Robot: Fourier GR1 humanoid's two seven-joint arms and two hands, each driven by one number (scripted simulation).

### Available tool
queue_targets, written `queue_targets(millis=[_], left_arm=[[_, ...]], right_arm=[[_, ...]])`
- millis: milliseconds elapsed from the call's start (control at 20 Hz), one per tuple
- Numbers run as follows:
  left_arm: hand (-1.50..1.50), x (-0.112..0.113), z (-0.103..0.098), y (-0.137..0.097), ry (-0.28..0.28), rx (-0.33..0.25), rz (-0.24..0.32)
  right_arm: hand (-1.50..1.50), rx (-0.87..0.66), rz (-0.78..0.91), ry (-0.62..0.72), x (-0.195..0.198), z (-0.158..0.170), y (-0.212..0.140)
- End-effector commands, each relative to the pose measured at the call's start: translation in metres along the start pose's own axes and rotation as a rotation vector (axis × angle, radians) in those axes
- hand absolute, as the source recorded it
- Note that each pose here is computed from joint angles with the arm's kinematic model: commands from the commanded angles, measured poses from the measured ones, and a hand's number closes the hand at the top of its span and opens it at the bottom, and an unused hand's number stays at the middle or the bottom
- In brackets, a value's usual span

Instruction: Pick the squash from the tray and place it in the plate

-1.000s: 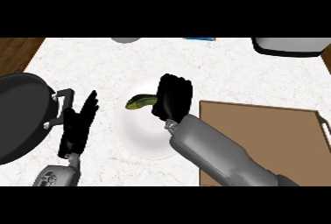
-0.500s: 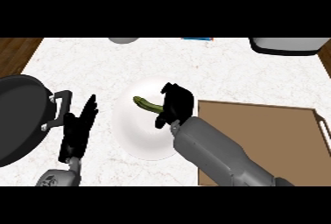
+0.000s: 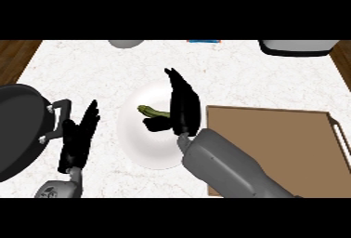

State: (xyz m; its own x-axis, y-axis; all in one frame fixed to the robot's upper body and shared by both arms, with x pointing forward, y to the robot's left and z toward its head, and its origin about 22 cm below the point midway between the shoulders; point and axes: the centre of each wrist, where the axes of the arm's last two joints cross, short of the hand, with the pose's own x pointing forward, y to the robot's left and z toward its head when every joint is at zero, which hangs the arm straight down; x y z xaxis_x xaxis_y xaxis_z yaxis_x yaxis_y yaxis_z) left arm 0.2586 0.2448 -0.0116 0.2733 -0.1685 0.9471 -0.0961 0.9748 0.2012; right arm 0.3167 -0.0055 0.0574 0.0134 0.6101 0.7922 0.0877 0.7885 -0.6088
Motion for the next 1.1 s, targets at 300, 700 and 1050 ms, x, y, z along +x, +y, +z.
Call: queue_targets(millis=[300,700,1050], left_arm=[[0.00,0.000,0.008,0.004,0.015,-0.007,0.009],[0.00,0.002,0.014,0.008,0.008,0.015,-0.010],[0.00,-0.014,0.015,0.009,0.010,0.009,0.013]], right_arm=[[-1.50,-0.050,-0.346,-0.040,-0.052,0.031,-0.008],[-1.50,-0.006,-0.339,-0.122,-0.060,0.037,0.015],[-1.50,-0.039,-0.309,-0.092,-0.061,0.024,0.016]])
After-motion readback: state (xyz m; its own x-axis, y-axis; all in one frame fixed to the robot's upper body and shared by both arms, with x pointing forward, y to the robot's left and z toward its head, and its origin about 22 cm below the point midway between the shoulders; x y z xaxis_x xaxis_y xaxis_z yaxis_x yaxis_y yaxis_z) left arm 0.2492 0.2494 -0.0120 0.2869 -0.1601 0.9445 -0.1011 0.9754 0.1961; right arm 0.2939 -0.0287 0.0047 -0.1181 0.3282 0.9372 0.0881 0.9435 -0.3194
